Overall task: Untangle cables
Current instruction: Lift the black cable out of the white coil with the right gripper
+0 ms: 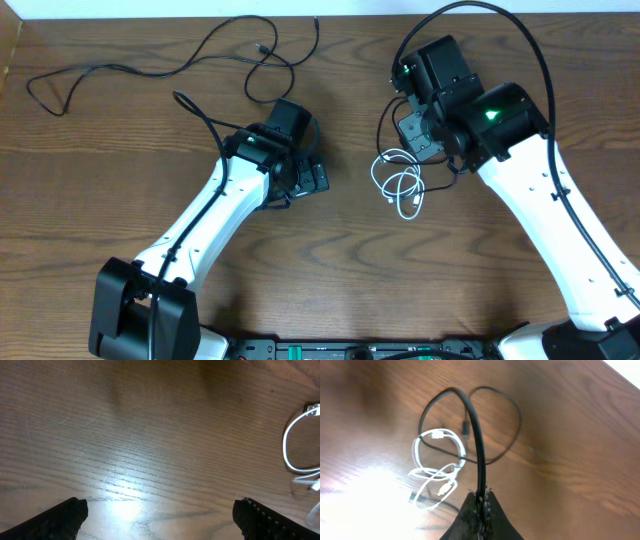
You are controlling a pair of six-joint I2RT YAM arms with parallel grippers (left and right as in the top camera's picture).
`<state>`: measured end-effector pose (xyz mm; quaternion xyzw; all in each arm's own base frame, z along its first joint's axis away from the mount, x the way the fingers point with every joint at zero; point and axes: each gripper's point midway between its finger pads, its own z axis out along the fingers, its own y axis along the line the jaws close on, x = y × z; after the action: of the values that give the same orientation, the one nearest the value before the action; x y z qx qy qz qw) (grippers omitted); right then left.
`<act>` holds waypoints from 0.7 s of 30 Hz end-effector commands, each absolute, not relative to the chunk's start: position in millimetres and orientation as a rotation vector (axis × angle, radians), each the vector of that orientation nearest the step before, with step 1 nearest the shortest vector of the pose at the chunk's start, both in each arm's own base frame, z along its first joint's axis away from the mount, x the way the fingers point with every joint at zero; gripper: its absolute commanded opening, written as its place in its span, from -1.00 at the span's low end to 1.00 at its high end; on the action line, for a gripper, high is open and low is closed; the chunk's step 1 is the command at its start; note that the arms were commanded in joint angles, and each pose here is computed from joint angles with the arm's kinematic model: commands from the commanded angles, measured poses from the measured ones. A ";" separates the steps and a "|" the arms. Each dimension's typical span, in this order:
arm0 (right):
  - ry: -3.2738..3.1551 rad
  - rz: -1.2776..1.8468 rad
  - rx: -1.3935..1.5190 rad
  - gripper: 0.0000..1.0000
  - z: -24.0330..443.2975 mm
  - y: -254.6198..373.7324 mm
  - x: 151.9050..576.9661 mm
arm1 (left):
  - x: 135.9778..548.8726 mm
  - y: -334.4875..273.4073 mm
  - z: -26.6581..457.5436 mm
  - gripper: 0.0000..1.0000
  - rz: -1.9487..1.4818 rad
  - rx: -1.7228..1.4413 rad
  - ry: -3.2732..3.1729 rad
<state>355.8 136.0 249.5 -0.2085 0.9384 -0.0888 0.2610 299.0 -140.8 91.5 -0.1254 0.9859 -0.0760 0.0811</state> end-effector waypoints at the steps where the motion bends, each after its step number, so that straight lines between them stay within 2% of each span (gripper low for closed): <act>1: 2.298 -0.749 0.166 -0.98 290.8 48.2 365.6 | 298.3 -138.4 91.4 0.97 -0.211 -0.393 2.942; 5: 2.329 -0.736 0.139 -0.98 288.6 49.3 360.9 | 298.3 -138.3 91.4 0.97 -0.211 -0.393 2.942; 7: 2.459 -0.646 -0.128 -0.98 271.1 70.9 358.5 | 298.3 -138.4 91.4 0.97 -0.211 -0.393 2.942; 11: 2.628 -0.255 -0.725 -0.98 236.8 135.6 329.1 | 298.3 -138.4 91.4 0.97 -0.211 -0.393 2.942; 13: 2.616 -0.413 -0.651 -0.98 241.6 118.5 331.0 | 298.3 -138.3 91.4 0.97 -0.211 -0.393 2.942; 15: 2.547 -0.580 -0.396 -0.98 256.8 95.3 343.0 | 298.3 -138.4 91.4 0.97 -0.211 -0.393 2.942; 19: 2.455 -0.527 -0.201 -0.98 275.1 96.5 359.9 | 298.3 -138.4 91.4 0.97 -0.211 -0.393 2.942; 21: 2.394 -0.462 -0.142 -0.98 299.3 98.9 369.3 | 298.3 -138.4 91.4 0.97 -0.211 -0.393 2.942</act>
<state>356.3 104.0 261.9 -0.1131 0.9339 -0.1871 0.2828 299.1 -140.8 91.5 -0.1254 0.9858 -0.0761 0.0812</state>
